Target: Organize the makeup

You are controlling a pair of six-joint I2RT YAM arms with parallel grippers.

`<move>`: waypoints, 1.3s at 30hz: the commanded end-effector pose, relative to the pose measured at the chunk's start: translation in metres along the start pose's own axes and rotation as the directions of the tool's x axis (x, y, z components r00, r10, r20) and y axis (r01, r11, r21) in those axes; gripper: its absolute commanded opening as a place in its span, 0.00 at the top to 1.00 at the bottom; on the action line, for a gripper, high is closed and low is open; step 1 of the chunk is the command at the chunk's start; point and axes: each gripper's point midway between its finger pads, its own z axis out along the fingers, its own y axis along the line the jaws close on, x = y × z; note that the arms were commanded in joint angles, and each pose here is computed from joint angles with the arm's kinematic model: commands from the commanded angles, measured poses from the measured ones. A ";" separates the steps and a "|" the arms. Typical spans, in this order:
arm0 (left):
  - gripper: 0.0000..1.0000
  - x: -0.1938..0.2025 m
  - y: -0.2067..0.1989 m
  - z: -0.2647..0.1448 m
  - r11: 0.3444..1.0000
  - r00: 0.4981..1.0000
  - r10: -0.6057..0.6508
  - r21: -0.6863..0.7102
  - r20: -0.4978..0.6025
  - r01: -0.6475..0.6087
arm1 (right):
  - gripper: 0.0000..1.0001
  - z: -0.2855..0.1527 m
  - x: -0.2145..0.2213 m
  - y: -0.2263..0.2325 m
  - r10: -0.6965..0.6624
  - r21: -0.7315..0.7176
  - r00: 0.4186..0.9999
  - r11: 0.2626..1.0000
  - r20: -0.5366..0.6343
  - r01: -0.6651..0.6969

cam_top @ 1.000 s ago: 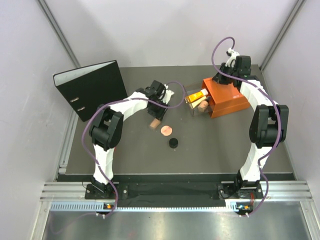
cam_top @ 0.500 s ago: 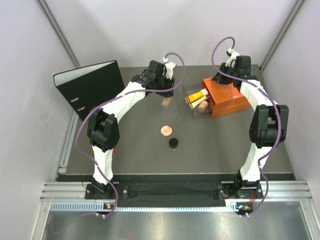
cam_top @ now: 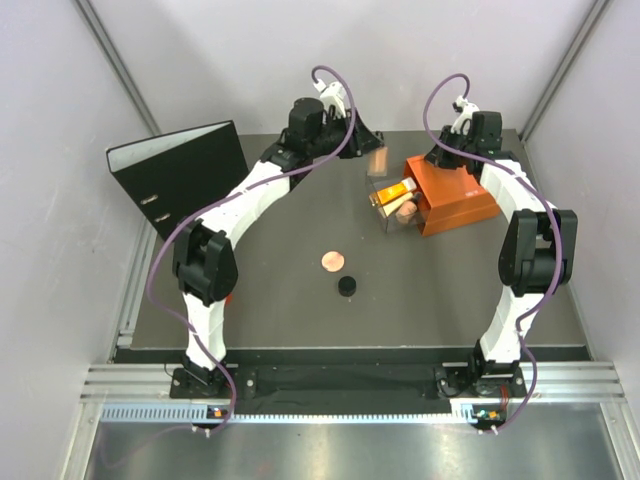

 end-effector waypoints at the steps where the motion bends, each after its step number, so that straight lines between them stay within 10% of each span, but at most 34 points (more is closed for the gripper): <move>1: 1.00 -0.022 -0.055 0.011 0.978 0.993 -0.077 0.201 0.086 0.059 | 1.00 0.004 0.138 -0.045 0.173 0.171 0.902 0.979 -0.395 -0.113; 18: 1.00 0.038 -0.020 0.057 0.996 0.996 -0.089 0.016 0.007 0.088 | 1.00 0.006 0.136 -0.046 0.171 0.172 0.903 0.979 -0.394 -0.110; 39: 0.45 0.056 0.023 0.057 0.974 0.992 -0.074 -0.222 -0.098 0.051 | 1.00 0.007 0.138 -0.045 0.173 0.168 0.901 0.979 -0.399 -0.114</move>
